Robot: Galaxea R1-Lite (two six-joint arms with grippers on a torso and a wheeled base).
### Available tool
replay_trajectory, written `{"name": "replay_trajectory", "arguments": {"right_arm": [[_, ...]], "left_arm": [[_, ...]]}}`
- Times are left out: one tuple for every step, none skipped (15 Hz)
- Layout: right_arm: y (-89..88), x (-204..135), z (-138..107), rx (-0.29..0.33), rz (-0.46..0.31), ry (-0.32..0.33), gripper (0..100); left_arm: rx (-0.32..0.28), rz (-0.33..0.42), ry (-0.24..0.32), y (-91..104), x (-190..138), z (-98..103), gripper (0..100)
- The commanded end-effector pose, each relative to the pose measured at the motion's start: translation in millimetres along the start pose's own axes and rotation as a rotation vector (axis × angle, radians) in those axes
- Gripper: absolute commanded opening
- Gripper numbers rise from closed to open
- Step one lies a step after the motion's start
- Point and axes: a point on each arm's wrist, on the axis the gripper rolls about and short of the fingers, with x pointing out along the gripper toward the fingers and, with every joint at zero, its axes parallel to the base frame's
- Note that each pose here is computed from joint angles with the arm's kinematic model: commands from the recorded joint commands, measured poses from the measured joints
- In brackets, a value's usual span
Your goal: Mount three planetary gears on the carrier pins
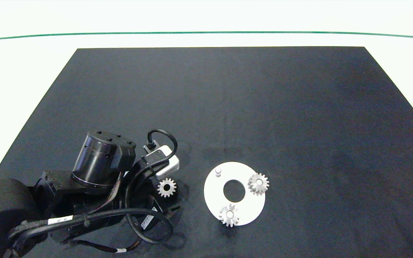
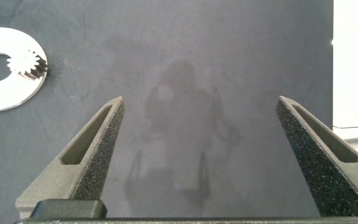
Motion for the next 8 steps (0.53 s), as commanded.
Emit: {"name": "replay_trajectory", "arguments": {"right_arm": [[0.3,0.6,0.0,-0.003,-0.001,0.004,100],[0.4,0.9,0.0,-0.004,-0.003,0.005,100],[0.5,0.9,0.0,-0.004,-0.001,0.005,100],[0.5,0.9,0.0,-0.004,-0.001,0.005,100],[0.6,1.2,0.1,-0.004,-0.001,0.006,100],[0.5,0.9,0.0,-0.004,-0.001,0.005,100],[0.4,0.9,0.0,-0.004,-0.003,0.005,100],[0.4,0.9,0.0,-0.004,-0.003,0.005,100]], "left_arm": [[0.0,0.001,0.006,0.4,1.7,-1.0,83],[0.001,0.003,0.006,0.9,1.3,-1.0,81],[-0.004,0.007,0.009,2.0,1.5,-2.3,78],[-0.004,0.005,0.01,1.9,1.9,-2.4,77],[-0.003,0.005,0.007,1.8,1.9,-1.7,75],[-0.004,0.008,-0.002,2.4,1.7,-0.3,72],[-0.004,0.012,-0.007,3.1,1.7,0.4,71],[-0.004,0.012,-0.007,3.1,1.7,0.4,69]]}}
